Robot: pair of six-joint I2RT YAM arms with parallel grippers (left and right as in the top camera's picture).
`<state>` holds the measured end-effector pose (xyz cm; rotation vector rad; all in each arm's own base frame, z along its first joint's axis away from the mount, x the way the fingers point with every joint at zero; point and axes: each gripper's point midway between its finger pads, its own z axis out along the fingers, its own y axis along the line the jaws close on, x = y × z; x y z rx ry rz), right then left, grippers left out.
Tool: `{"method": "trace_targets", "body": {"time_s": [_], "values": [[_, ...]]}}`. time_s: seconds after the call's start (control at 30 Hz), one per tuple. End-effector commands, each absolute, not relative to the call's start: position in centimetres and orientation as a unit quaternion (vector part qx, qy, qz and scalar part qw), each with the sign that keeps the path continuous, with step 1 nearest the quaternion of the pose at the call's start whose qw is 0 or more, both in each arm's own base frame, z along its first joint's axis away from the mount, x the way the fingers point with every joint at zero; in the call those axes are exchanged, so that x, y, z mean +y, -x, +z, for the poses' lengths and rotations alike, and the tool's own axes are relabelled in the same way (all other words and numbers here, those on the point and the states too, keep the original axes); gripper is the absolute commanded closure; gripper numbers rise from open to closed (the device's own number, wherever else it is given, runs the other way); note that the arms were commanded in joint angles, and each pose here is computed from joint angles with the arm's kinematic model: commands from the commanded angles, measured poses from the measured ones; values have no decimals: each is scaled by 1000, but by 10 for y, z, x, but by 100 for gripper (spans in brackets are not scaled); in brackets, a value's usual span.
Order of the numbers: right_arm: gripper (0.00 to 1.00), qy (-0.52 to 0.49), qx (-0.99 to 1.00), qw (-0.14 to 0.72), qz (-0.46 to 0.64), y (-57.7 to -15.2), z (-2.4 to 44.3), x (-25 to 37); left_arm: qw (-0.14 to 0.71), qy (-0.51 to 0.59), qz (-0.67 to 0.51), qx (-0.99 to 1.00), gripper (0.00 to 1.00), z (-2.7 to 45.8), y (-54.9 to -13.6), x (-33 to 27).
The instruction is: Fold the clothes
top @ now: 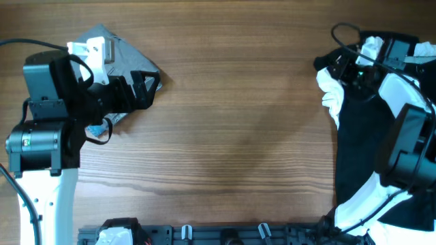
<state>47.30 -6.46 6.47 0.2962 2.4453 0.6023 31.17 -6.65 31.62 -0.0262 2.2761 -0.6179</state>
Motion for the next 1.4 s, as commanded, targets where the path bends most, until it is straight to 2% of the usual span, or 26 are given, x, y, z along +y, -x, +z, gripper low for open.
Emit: {"method": "trace_targets", "body": {"time_s": [0.0,0.1,0.17,0.23,0.43,0.6,0.7,0.77,0.87,1.07,1.2,1.37], "values": [[46,-71,906,337,245,-477,104,-50,381,11,-252,890,0,321,-315,-69],[46,-167,919,324,151,-476,89,-91,377,12,-252,891,0,318,-317,-69],[51,-222,920,313,84,-469,80,-120,376,12,-252,892,0,318,-318,-69],[59,-236,921,305,50,-463,76,-131,376,12,-252,892,0,318,-318,-69],[75,-295,916,271,-13,-446,58,-153,375,12,-252,892,0,317,-318,-69],[80,-312,918,245,-19,-441,37,-154,375,12,-252,892,0,317,-318,-69],[79,-299,925,234,7,-443,24,-143,375,12,-252,892,0,317,-318,-69],[79,-256,937,235,44,-449,19,-129,375,12,-252,892,0,317,-318,-69],[70,-192,945,248,92,-459,22,-108,374,12,-252,892,0,317,-318,-69],[66,-193,947,244,81,-457,19,-110,374,12,-252,892,0,317,-318,-69],[52,-225,946,231,33,-451,8,-127,374,13,-252,892,0,317,-318,-69],[49,-236,948,214,8,-445,-9,-135,374,13,-253,892,0,317,-318,-69]]}}
